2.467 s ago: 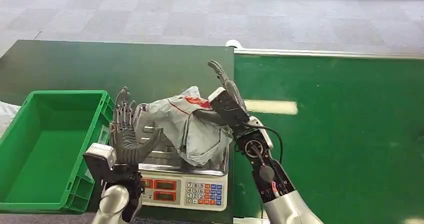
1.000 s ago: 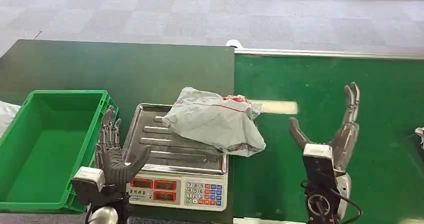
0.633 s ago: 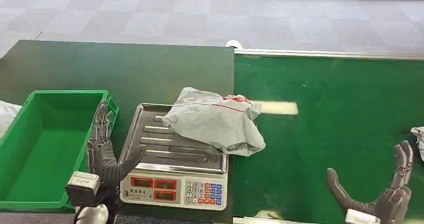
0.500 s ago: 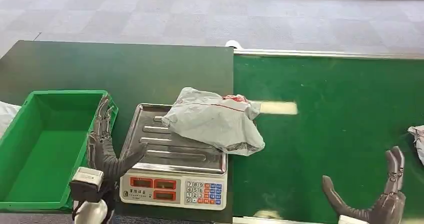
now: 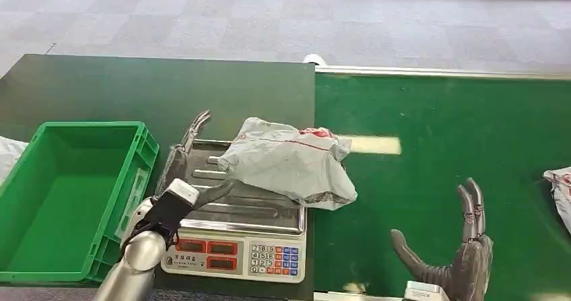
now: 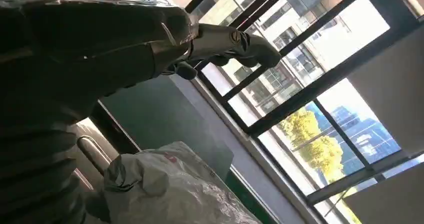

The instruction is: Moved the parcel from conveyor to table for the left to box.

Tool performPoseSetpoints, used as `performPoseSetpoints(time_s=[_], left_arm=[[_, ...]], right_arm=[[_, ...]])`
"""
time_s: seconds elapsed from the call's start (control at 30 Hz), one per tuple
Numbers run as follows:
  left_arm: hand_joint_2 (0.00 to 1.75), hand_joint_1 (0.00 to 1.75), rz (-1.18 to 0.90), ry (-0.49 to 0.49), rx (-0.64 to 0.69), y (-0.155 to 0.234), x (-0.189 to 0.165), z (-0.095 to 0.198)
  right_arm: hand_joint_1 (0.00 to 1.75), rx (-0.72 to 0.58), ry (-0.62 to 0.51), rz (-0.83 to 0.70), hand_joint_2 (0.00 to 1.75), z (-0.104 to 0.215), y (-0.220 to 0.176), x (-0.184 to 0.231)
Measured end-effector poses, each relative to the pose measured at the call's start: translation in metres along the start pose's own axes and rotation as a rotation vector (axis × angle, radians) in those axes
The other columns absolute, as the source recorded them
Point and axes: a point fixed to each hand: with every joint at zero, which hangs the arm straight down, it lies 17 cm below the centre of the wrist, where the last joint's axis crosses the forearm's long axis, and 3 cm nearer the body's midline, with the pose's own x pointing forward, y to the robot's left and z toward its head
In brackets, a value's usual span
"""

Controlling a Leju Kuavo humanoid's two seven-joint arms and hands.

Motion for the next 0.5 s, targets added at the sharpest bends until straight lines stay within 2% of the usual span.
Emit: performPoseSetpoints(time_s=[0.23, 0.5], left_arm=[[1.75, 0.00, -0.098, 0.189, -0.150, -0.035, -0.054, -0.006], [1.75, 0.00, -0.349, 0.302, -0.172, -0.034, -0.105, -0.018]], right_arm=[[0.00, 0.044, -0.086, -0.059, 1.75, -0.010, 0.019, 0.021], [0.00, 0.110, -0.119, -0.106, 1.75, -0.022, 0.045, 0.024]])
